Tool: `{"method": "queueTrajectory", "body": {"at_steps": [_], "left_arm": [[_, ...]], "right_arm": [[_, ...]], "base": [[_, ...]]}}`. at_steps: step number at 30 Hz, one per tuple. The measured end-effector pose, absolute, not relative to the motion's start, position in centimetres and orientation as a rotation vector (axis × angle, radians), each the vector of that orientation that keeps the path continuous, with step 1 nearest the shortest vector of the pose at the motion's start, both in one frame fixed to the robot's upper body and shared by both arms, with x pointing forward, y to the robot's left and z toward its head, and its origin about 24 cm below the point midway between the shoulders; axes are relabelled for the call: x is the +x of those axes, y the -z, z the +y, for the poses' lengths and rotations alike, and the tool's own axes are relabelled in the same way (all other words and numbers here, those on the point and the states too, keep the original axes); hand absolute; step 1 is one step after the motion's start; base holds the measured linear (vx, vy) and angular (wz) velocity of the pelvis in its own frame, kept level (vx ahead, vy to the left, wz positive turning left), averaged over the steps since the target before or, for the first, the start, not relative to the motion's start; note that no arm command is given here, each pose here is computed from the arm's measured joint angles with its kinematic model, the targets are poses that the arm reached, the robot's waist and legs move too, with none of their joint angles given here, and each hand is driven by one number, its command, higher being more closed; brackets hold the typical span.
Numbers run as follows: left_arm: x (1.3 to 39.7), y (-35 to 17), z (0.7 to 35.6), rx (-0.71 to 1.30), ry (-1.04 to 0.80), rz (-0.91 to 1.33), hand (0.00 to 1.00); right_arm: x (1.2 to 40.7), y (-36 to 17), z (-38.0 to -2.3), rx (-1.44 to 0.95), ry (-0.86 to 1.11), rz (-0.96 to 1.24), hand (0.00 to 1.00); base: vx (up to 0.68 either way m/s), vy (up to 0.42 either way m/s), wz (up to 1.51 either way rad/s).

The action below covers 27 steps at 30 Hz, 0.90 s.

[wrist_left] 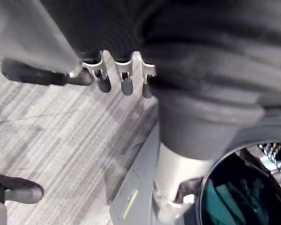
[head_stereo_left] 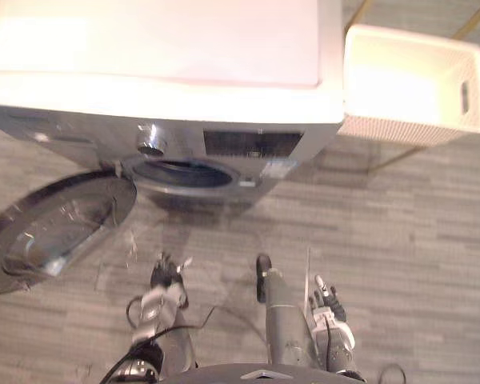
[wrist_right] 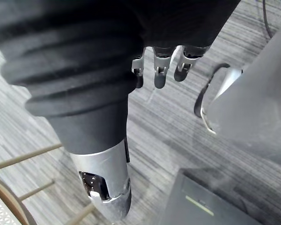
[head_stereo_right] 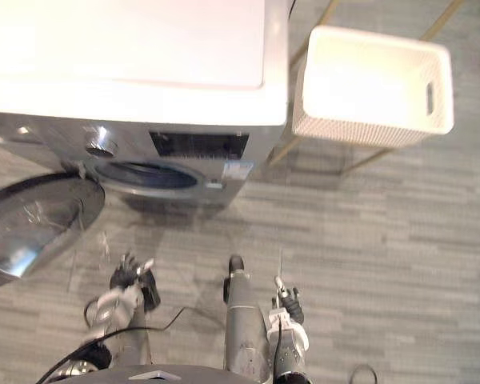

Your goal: Pick up the laundry basket with both hands and put the clothes into the washing machine.

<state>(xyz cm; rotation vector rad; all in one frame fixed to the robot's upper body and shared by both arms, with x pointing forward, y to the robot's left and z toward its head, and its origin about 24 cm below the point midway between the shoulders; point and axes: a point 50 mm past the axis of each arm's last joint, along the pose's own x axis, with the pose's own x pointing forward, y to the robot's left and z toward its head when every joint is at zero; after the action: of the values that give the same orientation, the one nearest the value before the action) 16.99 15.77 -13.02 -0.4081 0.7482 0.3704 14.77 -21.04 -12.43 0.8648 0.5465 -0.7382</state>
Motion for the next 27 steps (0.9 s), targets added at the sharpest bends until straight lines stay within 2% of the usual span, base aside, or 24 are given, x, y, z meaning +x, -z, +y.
{"method": "queueTrajectory", "body": {"at_steps": [3, 6, 11, 15, 18, 22, 27], "left_arm": [[13.1, 14.9, 16.7, -0.403, -0.440, 0.868, 0.00], [10.8, 15.7, 17.2, -0.397, -0.490, 0.937, 0.00], [10.5, 15.9, 18.0, -0.329, -0.455, 0.967, 0.00], [11.3, 15.6, 18.1, -0.271, -0.404, 0.962, 0.00], [12.9, 15.2, 16.8, -0.192, -0.280, 0.941, 0.00], [16.3, 13.4, 18.2, -0.008, -0.164, 0.824, 0.00], [18.7, 11.0, 18.2, 0.070, -0.066, 0.652, 0.00]], "right_arm": [[11.9, 14.3, -21.7, 0.764, 0.775, 0.700, 0.00], [10.0, 15.1, -22.2, 0.700, 0.790, 0.789, 0.00], [11.7, 15.2, -22.0, 0.668, 0.738, 0.827, 0.00], [13.0, 14.6, -22.8, 0.674, 0.750, 0.782, 0.00], [13.7, 14.2, -23.6, 0.688, 0.770, 0.738, 0.00], [12.2, 15.6, -20.7, 0.752, 0.773, 0.845, 0.00], [12.6, 15.7, -19.0, 0.921, 0.828, 0.812, 0.00]], "base": [[0.10, -0.019, 0.61], [0.08, -0.004, 0.87], [0.00, 0.039, 0.62], [-0.06, 0.121, 0.10], [-0.13, 0.395, 0.05], [-0.09, 0.230, 0.52], [-0.19, 0.105, 0.00]]}}
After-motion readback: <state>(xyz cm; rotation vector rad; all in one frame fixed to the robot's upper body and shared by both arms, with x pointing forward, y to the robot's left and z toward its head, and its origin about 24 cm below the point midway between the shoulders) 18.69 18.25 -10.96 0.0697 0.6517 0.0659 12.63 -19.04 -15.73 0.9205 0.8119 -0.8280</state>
